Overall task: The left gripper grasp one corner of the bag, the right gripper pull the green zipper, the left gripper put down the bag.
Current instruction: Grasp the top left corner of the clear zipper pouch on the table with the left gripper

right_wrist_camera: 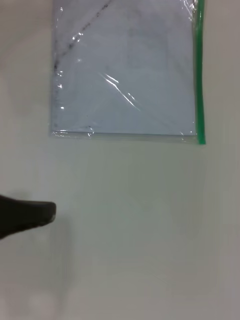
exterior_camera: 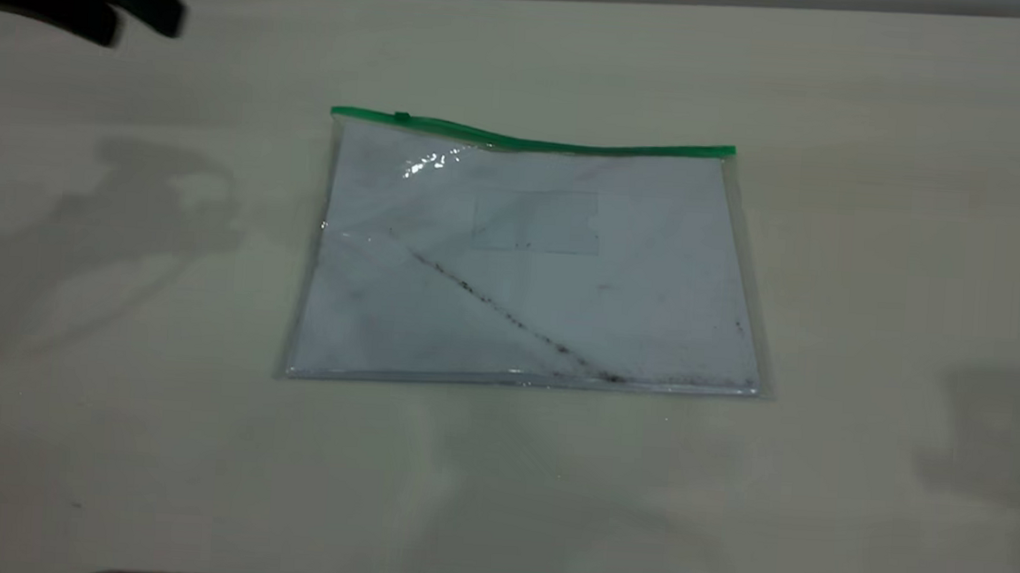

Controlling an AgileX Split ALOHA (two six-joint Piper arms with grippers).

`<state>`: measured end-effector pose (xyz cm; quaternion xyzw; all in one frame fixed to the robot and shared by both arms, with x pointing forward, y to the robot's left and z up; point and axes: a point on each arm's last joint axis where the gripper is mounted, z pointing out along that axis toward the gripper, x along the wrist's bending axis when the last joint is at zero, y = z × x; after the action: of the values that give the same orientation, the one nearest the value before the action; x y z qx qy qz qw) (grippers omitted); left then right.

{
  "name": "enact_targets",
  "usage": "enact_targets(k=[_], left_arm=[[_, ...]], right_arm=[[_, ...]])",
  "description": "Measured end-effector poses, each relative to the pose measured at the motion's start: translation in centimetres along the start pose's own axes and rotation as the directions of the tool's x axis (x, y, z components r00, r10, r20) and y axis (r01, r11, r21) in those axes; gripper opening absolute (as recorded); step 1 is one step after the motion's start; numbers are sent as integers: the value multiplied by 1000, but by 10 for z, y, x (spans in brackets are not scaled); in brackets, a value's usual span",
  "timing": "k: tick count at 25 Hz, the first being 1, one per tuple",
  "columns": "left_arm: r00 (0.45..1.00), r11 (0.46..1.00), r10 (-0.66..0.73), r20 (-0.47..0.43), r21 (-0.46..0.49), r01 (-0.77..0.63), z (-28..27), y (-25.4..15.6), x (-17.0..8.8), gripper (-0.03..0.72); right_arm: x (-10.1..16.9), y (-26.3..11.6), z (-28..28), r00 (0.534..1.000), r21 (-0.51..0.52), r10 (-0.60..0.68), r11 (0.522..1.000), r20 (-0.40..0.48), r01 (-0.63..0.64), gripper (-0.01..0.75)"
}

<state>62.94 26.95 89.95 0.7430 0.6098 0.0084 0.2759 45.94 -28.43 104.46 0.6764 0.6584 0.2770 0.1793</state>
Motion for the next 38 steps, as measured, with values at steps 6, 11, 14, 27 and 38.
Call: enact_targets(k=[6,11,14,27,38], left_arm=[[987,996,91,133,2,-92,47,14,11,569],[976,993,110,185,26,-117,81,13,22,569],[967,989,133,217,41,-145,97,12,28,569],[937,972,201,285,63,-227,148,11,17,569],[918,972,224,329,-7,-234,162,12,5,524]], right_arm=[[-2,4,16,1000,22,-16,1000,7,16,558],[-2,6,17,1000,8,-23,1000,9,23,558],[-2,6,17,1000,4,-23,1000,9,23,558],[-2,7,17,1000,0,-24,1000,10,24,558],[-2,7,17,1000,-6,-25,1000,10,25,558]])
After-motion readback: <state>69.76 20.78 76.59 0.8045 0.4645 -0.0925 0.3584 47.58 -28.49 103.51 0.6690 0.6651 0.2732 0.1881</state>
